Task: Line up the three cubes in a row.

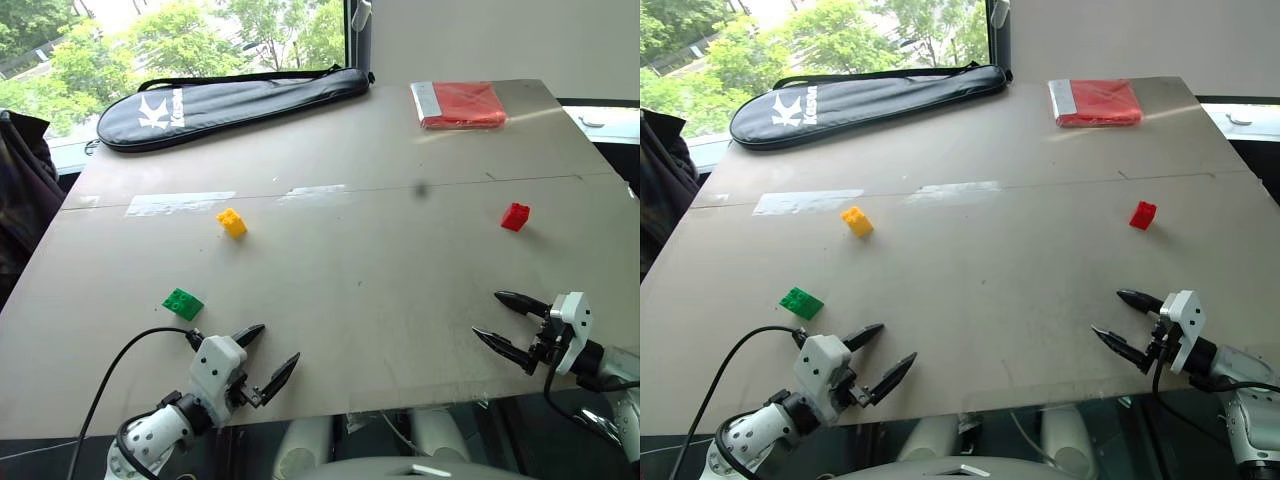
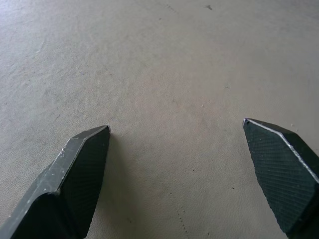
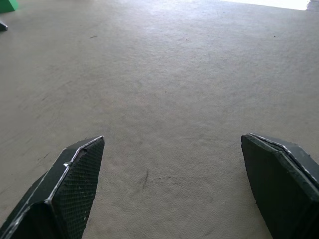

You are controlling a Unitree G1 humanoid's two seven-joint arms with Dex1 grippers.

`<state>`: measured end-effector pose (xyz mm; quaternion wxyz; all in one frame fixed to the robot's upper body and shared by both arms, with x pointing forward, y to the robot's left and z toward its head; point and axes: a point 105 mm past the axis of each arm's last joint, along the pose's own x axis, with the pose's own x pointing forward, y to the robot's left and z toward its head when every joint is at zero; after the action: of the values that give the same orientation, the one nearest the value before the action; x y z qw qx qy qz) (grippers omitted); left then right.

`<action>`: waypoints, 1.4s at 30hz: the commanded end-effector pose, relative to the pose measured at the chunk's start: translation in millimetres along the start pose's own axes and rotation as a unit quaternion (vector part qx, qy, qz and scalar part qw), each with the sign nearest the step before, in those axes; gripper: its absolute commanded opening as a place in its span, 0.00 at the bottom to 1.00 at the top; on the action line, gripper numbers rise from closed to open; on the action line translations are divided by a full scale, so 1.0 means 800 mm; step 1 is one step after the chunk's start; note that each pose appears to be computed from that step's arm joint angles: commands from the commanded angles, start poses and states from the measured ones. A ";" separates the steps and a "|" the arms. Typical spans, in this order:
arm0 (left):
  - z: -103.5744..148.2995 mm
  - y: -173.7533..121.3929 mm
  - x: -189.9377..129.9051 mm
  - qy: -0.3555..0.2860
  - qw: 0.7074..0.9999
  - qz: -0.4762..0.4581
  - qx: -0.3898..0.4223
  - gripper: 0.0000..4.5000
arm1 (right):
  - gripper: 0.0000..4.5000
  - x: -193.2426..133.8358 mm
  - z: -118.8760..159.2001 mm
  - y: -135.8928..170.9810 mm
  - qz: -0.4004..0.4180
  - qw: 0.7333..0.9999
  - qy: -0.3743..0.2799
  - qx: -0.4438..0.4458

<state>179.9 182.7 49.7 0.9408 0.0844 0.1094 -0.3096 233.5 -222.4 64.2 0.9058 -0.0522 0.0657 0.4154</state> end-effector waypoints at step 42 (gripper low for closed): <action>0.038 -0.003 0.029 -0.010 0.999 -0.041 0.018 0.97 | 1.00 -0.005 0.018 -0.063 -0.178 0.984 0.027 -0.001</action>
<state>199.9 167.7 58.7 0.9308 0.0888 0.1189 -0.3339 260.6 -239.1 67.1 0.9436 -0.0858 0.0985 0.3041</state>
